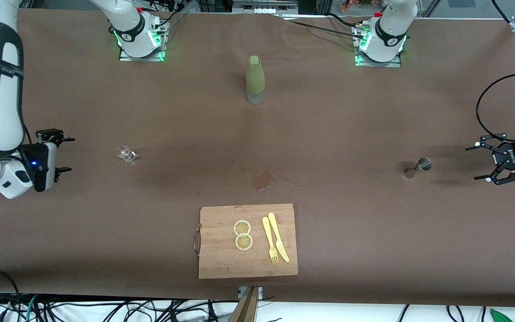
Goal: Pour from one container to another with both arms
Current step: 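Open both grippers, releasing the beaker and jigger on the table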
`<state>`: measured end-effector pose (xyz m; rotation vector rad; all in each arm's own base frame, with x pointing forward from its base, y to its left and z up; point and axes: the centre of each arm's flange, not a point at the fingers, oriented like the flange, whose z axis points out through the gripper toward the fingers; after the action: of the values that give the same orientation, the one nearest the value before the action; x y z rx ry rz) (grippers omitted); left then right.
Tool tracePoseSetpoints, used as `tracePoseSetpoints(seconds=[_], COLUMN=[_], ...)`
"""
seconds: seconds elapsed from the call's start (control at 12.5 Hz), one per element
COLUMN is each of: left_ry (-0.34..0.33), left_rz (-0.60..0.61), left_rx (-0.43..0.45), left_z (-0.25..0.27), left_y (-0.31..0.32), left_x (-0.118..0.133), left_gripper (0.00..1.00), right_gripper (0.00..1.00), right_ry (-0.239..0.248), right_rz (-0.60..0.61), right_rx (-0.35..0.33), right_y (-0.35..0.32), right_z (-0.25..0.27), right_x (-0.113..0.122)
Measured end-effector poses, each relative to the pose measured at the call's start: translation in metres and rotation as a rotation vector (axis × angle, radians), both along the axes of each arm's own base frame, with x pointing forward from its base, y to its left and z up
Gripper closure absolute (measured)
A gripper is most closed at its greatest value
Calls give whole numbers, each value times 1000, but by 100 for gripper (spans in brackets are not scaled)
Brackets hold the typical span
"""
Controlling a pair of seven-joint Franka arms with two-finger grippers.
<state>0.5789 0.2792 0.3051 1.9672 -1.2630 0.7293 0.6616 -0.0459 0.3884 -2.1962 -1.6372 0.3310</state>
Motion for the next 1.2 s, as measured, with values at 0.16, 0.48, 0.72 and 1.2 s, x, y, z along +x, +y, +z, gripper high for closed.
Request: tracePoseSetpoints(seconds=[0.16,0.48,0.72,1.2], left_ry=[41,182,317,581], left_rz=[39,157,307,651], left_rx=[81,228,292,434], left_z=[31,103,161,225], left_y=[-12,-55,-104,-211], left_x=[10,24,27,23], left_gripper=[0,0,0,0], right_gripper=[0,0,0,0], right_ry=[-9,-67,-122,-164], right_rz=[-60,-171,-300,-851], right_rx=[-89,-262,-346,-504], right_y=[27,96,135,134], right_z=[22,73,97,130], right_x=[-2,-19,-43,-96])
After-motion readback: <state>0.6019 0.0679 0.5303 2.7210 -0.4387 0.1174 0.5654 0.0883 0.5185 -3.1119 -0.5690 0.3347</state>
